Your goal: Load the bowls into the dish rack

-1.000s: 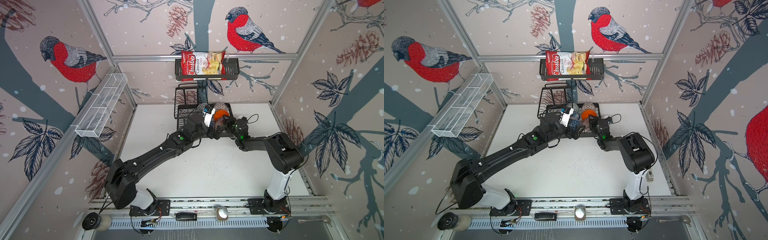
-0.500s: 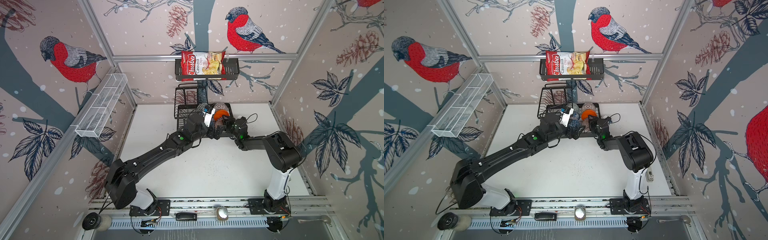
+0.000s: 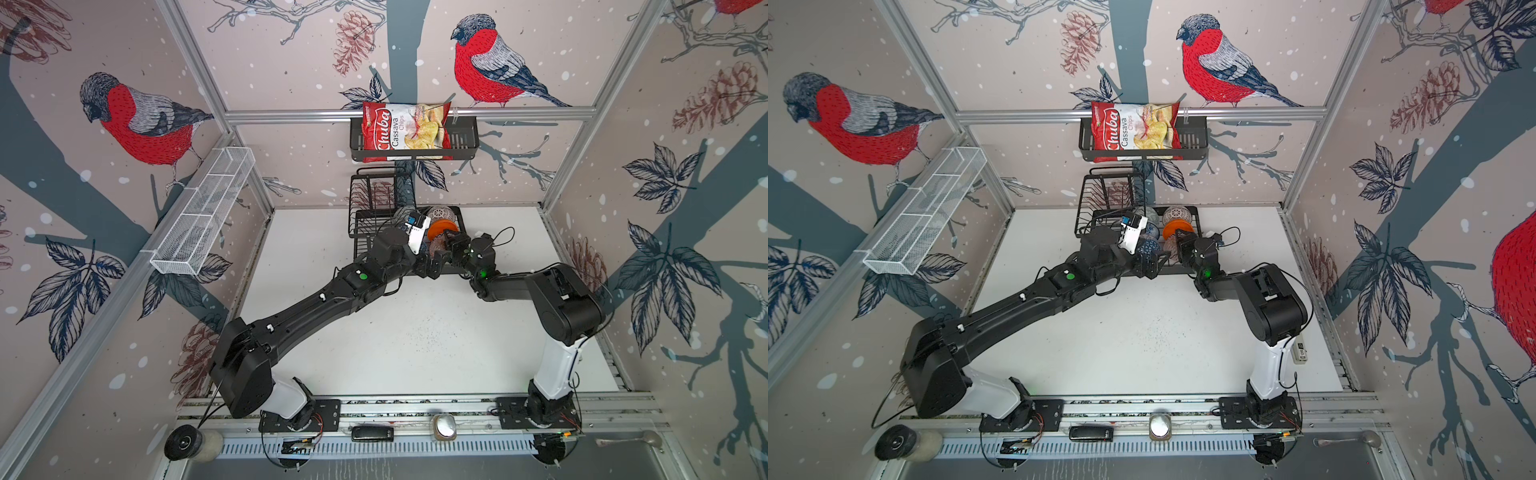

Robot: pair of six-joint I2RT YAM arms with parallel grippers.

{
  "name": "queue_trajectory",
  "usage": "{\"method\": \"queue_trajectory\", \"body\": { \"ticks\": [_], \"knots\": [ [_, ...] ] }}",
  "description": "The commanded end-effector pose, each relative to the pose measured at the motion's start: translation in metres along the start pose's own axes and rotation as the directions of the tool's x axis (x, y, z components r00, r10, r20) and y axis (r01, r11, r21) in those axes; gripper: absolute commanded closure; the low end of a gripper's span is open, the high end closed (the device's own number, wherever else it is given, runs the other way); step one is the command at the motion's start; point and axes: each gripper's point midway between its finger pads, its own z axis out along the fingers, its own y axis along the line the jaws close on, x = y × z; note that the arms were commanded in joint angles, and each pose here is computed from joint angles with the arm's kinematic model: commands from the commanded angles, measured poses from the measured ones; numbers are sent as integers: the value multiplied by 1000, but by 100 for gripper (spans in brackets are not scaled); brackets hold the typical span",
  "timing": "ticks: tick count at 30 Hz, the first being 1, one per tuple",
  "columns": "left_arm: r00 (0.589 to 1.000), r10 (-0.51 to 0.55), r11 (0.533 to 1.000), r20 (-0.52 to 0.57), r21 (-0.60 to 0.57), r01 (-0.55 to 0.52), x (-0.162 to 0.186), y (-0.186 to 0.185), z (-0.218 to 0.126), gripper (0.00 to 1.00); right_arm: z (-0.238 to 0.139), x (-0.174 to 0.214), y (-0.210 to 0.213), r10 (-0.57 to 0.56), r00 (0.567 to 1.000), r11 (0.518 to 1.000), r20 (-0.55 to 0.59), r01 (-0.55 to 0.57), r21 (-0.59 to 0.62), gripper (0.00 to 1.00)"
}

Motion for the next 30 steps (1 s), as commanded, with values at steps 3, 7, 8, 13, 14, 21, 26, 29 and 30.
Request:
{"method": "queue_trajectory", "body": {
  "ticks": [3, 7, 8, 13, 14, 21, 26, 29, 30],
  "knots": [
    [1000, -1, 1000, 25, 22, 0, -7, -5, -2, 2, -4, 0, 8, -8, 1000, 1000, 0, 8, -19, 42],
    [1000, -1, 1000, 28, 20, 0, -8, -5, -2, 2, -9, -1, 9, -18, 1000, 1000, 3, 18, -18, 37],
    [1000, -1, 1000, 29, 18, 1, -8, -5, -2, 2, -11, 0, 8, -20, 1000, 1000, 1, 20, -14, 34],
    [999, 0, 1000, 35, 14, -1, -10, -4, -3, 2, -20, 1, 8, -34, 999, 999, 5, 34, -4, 23],
    [999, 0, 1000, 36, 14, 0, -10, -4, -4, 2, -22, 1, 8, -37, 999, 999, 5, 37, -3, 21],
    [997, 3, 1000, 83, 10, -4, -18, -4, -14, 2, -42, 0, 20, -95, 995, 995, 24, 95, -6, 4],
    [989, 55, 997, 134, -63, -47, -25, 9, -23, 2, -58, 0, 44, -176, 984, 984, 39, 177, -23, 0],
    [973, 96, 990, 209, -123, -71, -43, 19, -42, 2, -68, -4, 68, -250, 968, 967, 36, 251, -38, 0],
    [968, 105, 987, 227, -147, -73, -50, 23, -48, 2, -70, -5, 75, -278, 960, 960, 31, 279, -36, 0]
  ]
}}
